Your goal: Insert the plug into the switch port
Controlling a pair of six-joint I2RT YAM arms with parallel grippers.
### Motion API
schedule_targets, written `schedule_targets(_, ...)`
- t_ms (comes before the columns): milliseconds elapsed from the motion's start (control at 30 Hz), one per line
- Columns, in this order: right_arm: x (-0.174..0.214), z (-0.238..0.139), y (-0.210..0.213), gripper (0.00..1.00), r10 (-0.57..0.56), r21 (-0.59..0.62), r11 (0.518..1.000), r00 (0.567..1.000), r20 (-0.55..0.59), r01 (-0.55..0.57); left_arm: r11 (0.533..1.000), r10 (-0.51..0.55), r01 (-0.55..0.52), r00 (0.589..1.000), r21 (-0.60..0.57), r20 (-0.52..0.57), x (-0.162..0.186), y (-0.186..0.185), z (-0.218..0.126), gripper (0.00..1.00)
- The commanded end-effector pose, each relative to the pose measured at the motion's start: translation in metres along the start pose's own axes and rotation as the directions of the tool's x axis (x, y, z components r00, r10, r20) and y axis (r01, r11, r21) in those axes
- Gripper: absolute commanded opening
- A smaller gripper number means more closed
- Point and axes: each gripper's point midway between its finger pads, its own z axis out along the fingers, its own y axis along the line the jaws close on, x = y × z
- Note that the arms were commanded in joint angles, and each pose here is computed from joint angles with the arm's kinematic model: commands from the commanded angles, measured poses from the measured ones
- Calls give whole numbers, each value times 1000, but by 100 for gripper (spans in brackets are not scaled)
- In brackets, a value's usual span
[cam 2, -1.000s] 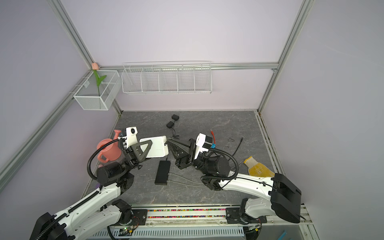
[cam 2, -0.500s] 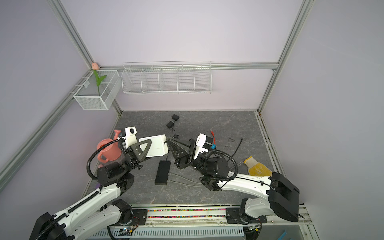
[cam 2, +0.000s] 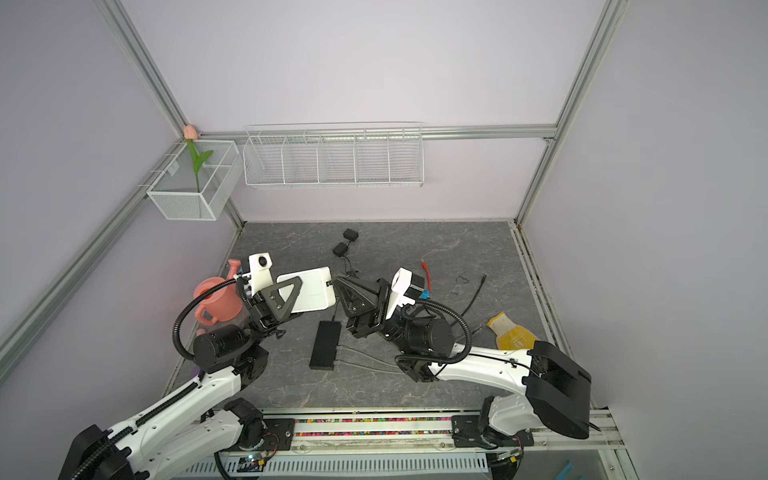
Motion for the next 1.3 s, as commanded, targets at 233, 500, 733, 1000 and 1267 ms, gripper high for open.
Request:
schedule_targets(233, 72, -12, -12, 6, 68, 42, 997, 977, -200, -60, 998, 39, -36, 998, 52, -58, 8, -19, 9, 0)
schedule_targets(500, 94, -18, -23, 6, 92, 83, 994, 967, -237, -75, 998, 69, -68, 995, 15, -78, 11, -18, 9, 0)
schedule_targets(733, 125, -29, -28, 6, 134, 126, 987, 948, -289, -102, 996, 83, -81, 995, 34, -58, 8, -21, 9, 0)
schedule_targets(1000, 154, -38, -34, 6, 193, 163, 976, 923, -333, -145, 996, 77, -74, 994, 42, -72, 12, -20, 8, 0)
schedule_targets(1267, 177, -47, -38, 6, 231, 196, 966, 901, -366, -168, 994, 107, -107, 990, 7, -92, 17, -22, 4, 0)
